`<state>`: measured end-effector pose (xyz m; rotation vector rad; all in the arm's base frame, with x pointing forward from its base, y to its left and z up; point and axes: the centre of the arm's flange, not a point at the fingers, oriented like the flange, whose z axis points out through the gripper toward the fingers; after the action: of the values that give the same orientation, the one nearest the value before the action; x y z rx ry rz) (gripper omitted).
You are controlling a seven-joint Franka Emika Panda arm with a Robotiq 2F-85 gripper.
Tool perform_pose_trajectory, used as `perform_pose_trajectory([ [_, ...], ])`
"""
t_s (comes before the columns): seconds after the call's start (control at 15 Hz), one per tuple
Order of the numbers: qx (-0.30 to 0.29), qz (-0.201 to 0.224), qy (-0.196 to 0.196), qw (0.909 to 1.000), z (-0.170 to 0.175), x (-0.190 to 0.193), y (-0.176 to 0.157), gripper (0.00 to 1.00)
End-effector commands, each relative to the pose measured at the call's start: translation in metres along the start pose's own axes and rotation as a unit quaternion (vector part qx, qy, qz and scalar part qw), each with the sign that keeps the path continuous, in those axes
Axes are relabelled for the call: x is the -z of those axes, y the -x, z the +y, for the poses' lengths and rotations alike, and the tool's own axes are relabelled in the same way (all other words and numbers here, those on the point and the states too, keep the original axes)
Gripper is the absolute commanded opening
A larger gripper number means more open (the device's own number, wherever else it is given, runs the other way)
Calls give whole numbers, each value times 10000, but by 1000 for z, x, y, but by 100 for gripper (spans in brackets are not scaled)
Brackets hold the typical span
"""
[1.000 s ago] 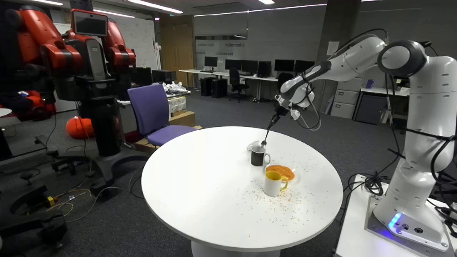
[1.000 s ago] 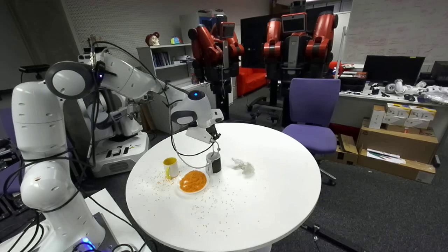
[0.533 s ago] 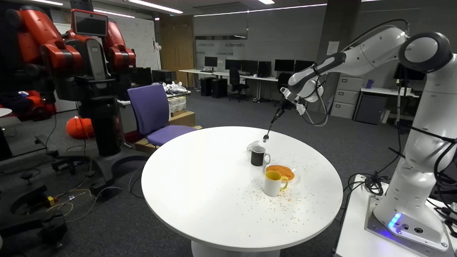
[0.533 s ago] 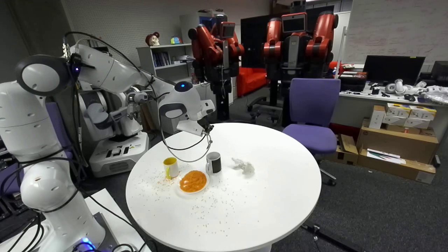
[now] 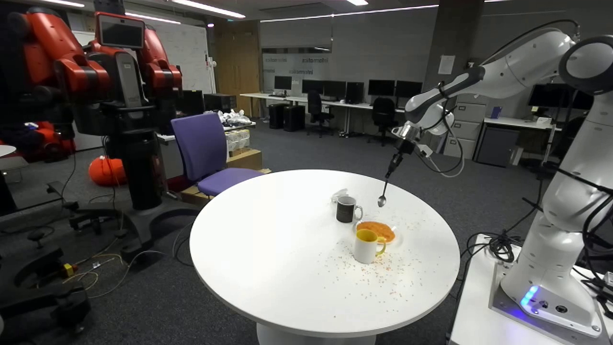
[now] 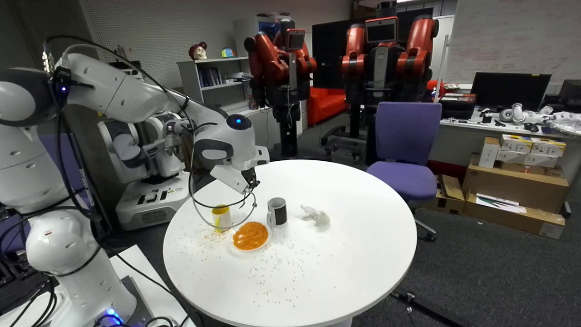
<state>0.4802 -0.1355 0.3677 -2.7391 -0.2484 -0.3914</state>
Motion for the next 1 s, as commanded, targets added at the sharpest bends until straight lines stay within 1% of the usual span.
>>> perform_pose_trajectory([
  [0.0, -355, 63, 12, 9993, 22, 13, 44, 1],
  [0.2, -727, 216, 97, 9971, 58, 6, 71, 1],
  [0.33, -1056, 501, 163, 9930, 81, 3, 84, 1],
  [0.47, -1414, 732, 164, 9871, 99, -2, 95, 1],
  [0.6, -1676, 929, 252, 9811, 113, -8, 103, 1],
  [0.67, -1839, 1068, 259, 9768, 121, -13, 106, 1],
  [0.8, -2103, 1250, 246, 9693, 130, -21, 112, 1],
  [0.93, -2255, 1379, 218, 9642, 133, -29, 116, 1],
])
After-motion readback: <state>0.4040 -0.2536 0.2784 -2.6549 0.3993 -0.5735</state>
